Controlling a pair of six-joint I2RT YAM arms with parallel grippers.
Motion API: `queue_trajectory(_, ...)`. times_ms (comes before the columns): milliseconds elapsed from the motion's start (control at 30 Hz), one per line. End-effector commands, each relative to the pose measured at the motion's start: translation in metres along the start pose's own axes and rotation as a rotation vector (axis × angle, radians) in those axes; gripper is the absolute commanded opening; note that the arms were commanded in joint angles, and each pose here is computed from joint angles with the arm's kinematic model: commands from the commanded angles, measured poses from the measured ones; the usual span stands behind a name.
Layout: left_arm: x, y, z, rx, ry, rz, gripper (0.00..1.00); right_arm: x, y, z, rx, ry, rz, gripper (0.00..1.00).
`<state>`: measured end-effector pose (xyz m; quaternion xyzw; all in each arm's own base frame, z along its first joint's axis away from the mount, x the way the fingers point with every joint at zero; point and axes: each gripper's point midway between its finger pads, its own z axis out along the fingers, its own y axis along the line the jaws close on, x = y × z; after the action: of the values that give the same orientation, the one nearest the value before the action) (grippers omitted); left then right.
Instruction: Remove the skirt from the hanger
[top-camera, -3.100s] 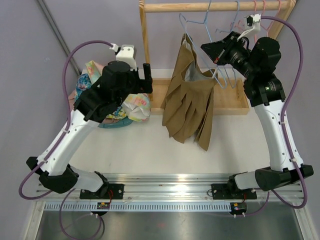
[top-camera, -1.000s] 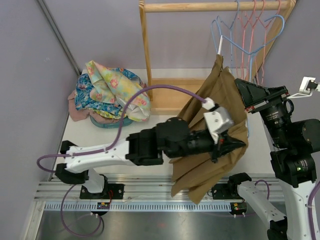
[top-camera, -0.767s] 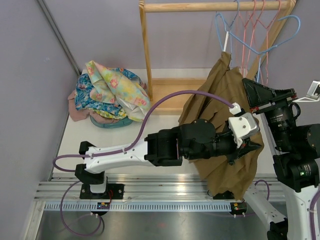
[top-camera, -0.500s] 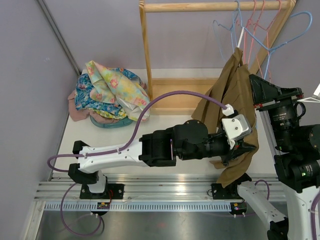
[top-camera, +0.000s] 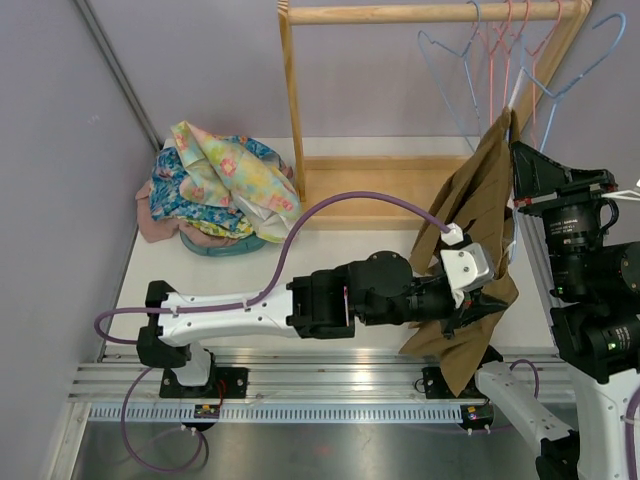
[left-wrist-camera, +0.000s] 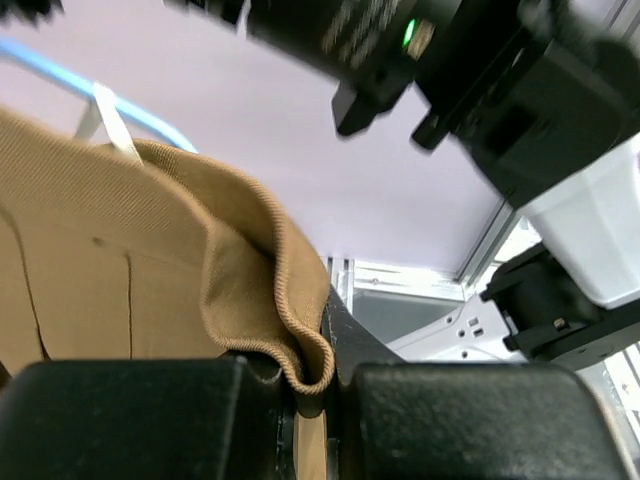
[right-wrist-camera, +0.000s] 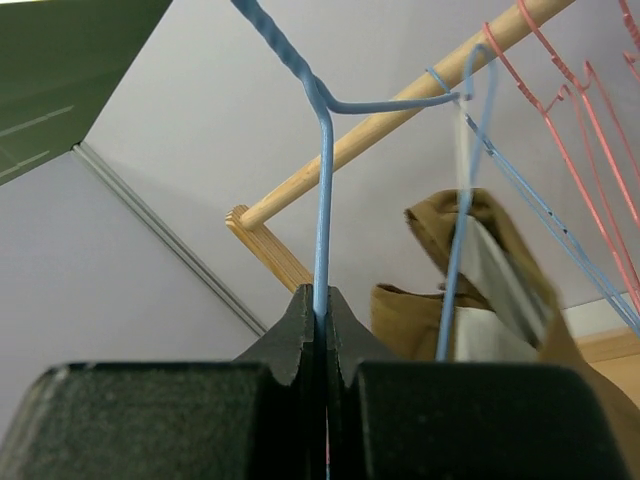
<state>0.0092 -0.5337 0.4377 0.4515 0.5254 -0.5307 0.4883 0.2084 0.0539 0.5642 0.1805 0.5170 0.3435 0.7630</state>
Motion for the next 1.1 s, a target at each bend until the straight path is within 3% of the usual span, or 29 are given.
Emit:
queue_trajectory(0, 0.099, -0.164, -0.056, 0.667, 0.365, -0.134, 0.0, -0.052, -0.01, 0.048, 0.085, -0.304, 0.002, 0.0)
queue_trajectory(167, 0.104, -0.187, -0.067, 0.794, 0.394, -0.173, 0.0, -0.063, -0.011, 0.05, 0.094, -0.364, -0.04, 0.0)
queue_trajectory(533, 0.113, -0.161, -0.085, 0.641, 0.421, -0.124, 0.0, -0.054, 0.002, 0.067, 0.044, -0.295, -0.115, 0.0)
queue_trajectory(567, 0.13, -0.147, -0.088, 0.568, 0.462, -0.113, 0.0, -0.052, 0.002, 0.068, 0.045, -0.284, -0.117, 0.0)
queue_trajectory(800, 0.143, -0.095, -0.104, 0.349, 0.446, -0.103, 0.0, -0.045, 0.011, 0.057, 0.004, -0.223, -0.047, 0.0)
queue_trajectory(900, 0.147, -0.055, -0.101, 0.158, 0.438, -0.084, 0.0, -0.038, 0.023, 0.052, -0.043, -0.174, 0.046, 0.0)
queue_trajectory(933, 0.147, -0.028, -0.096, 0.014, 0.422, -0.075, 0.0, -0.035, 0.027, 0.051, -0.061, -0.153, 0.073, 0.0)
queue_trajectory(1033, 0.15, 0.031, -0.092, -0.203, 0.415, -0.104, 0.0, -0.011, 0.05, 0.053, -0.161, -0.012, 0.206, 0.0)
queue_trajectory(1067, 0.146, 0.056, -0.091, -0.26, 0.395, -0.123, 0.0, 0.011, 0.063, 0.056, -0.23, 0.099, 0.244, 0.0)
